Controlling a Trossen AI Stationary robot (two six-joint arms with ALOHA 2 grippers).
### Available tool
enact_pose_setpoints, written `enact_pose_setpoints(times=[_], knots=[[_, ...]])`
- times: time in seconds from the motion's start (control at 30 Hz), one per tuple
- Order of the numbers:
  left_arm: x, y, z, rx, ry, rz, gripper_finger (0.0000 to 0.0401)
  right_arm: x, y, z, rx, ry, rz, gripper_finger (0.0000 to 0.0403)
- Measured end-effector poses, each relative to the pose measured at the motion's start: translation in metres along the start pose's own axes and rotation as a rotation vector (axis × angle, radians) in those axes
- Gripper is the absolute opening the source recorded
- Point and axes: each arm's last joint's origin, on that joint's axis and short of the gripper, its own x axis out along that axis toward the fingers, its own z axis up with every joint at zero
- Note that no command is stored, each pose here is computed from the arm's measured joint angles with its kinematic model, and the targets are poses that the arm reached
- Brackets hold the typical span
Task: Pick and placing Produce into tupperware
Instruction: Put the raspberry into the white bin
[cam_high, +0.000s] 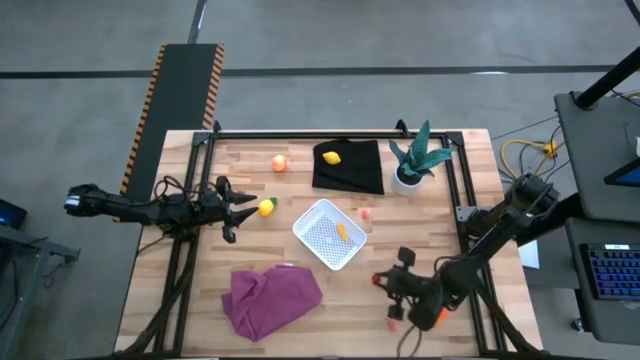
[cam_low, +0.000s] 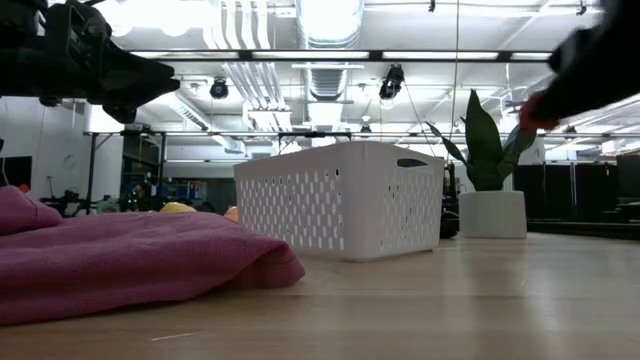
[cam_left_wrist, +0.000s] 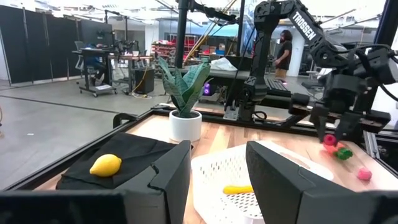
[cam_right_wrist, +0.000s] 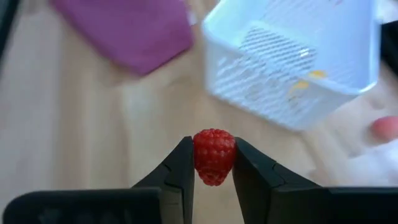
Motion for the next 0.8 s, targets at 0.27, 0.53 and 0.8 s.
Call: enact_pose_setpoints(times=[0.27,0.53,0.8], knots=[[-0.001,0.0,0.002,-0.007,-0.021,-0.001,0.0142,0.03,-0.02,0.035,-0.076,-0.084,-0.096,0.0076],[-0.002,0.001,0.005,-0.015,-0.04,-0.002,0.0142,0.058,-0.052,0.054,-0.068,-0.026,-0.15,0.0076],[-0.002,0.001,0.005,-0.015,-0.04,-0.002,0.0142,0.068,-0.067,0.059,-0.092,0.019,-0.165,0.0077]])
